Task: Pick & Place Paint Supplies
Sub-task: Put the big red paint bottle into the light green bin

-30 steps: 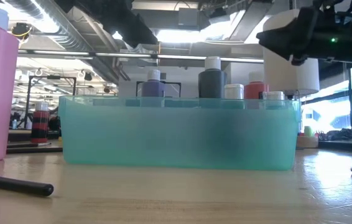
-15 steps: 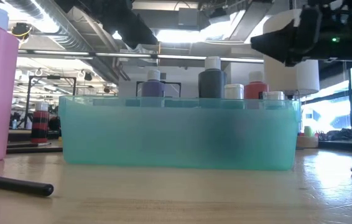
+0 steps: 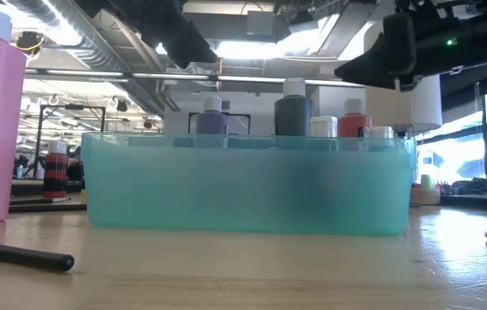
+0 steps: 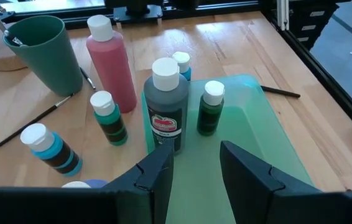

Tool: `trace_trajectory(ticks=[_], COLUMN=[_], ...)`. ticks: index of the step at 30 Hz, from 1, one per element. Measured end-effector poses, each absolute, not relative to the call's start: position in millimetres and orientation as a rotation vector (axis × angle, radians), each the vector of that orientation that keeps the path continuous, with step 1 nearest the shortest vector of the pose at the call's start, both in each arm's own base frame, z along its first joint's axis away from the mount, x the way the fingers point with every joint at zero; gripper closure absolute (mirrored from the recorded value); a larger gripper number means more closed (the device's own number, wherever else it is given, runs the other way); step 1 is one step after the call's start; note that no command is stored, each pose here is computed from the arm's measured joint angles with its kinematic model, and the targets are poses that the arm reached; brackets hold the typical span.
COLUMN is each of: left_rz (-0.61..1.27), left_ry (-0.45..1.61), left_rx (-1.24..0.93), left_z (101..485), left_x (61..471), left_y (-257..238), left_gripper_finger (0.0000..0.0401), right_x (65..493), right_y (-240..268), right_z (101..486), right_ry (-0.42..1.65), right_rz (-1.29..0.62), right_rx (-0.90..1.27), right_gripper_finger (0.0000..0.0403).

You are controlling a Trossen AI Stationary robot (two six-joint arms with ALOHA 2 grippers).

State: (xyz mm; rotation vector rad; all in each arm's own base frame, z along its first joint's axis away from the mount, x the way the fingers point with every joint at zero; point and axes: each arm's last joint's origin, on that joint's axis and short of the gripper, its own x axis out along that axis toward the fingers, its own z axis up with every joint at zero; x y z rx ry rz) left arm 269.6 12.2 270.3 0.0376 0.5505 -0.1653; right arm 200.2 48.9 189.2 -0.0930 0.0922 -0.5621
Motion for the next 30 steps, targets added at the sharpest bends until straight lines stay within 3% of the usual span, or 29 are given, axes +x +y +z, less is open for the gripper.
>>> trace_trajectory(ticks=[8, 30], left_rz=[-0.166, -0.166], left_ry=[0.551, 0.549], left_rx=[0.038, 0.038], left_z=[270, 270], left_x=[270, 270], left_y=[12, 12], left_gripper_finger=[0.0274, 0.0274], right_x=[192, 190], right_y=[48, 47], right_z=[184, 178], right_ry=[0.152, 0.210], right_rz=[-0.522, -0.537], right_rx=[0.049, 0.033], right_gripper_finger=[0.0206, 0.0206])
